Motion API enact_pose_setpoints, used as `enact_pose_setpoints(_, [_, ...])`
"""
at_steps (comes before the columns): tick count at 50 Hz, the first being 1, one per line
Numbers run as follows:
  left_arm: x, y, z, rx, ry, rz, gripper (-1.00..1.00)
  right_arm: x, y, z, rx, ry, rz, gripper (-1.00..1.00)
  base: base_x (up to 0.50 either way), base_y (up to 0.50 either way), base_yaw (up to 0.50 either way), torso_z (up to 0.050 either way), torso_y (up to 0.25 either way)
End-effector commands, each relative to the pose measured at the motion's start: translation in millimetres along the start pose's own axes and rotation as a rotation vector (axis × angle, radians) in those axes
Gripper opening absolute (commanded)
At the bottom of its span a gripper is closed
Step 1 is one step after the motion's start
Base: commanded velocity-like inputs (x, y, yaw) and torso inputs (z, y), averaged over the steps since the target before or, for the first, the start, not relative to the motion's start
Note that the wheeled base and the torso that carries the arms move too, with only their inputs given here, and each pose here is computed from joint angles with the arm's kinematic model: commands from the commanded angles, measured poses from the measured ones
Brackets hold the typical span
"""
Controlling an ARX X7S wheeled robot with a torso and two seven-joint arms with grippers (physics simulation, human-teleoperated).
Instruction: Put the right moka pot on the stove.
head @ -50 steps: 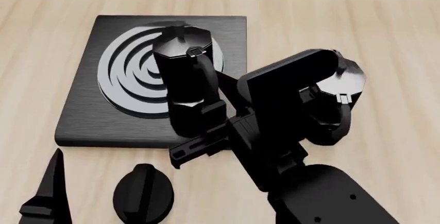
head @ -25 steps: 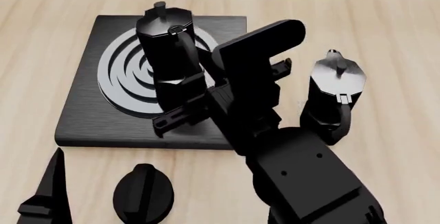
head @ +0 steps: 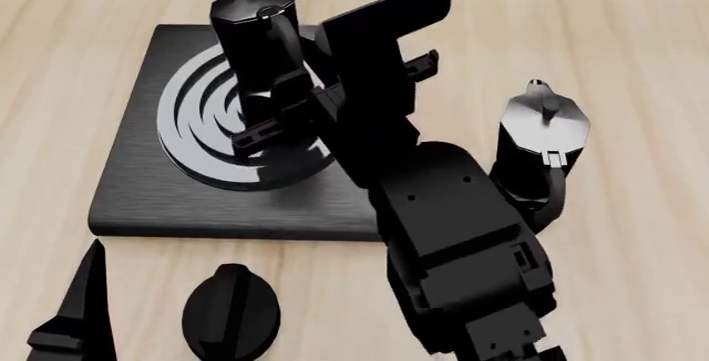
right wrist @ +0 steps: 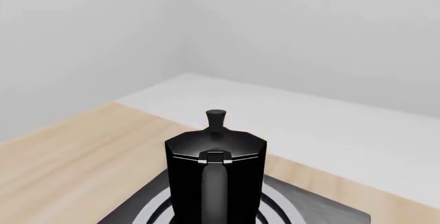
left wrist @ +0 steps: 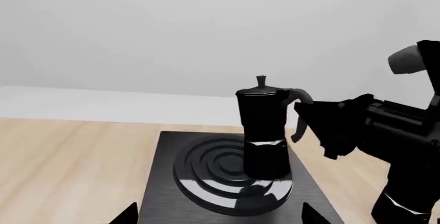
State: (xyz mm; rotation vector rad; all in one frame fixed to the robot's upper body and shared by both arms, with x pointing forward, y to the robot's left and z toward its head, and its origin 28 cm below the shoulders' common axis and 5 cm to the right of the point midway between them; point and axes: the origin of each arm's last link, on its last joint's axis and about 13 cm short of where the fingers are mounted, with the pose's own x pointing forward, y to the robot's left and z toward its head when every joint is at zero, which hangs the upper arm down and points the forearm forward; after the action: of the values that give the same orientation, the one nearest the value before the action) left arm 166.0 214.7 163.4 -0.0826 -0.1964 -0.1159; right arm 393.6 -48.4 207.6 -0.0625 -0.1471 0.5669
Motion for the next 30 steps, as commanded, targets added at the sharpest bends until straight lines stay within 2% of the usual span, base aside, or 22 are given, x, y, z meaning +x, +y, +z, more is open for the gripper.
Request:
enact_pose_setpoints(1, [-1, 0.0, 1, -0.009, 0.001, -0.009, 1.00, 25, -1.4, 1, -0.008, -0.021, 0.013, -1.00, 0.00, 0.00, 0.00, 0.000, 0.000])
enact_pose_setpoints(16, [-1, 0.2, 1, -0.008, -0.001, -0.014, 1.00, 41, 4.1, 1, 0.007, -0.020, 0.018, -1.00, 0.00, 0.00, 0.00, 0.001, 0.001])
enact_pose_setpoints(30, [-1, 0.3, 1, -0.008, -0.004, -0.008, 1.00, 28, 2.3, -16, 0.010, 0.029, 0.017, -1.00, 0.00, 0.00, 0.00, 0.000, 0.001])
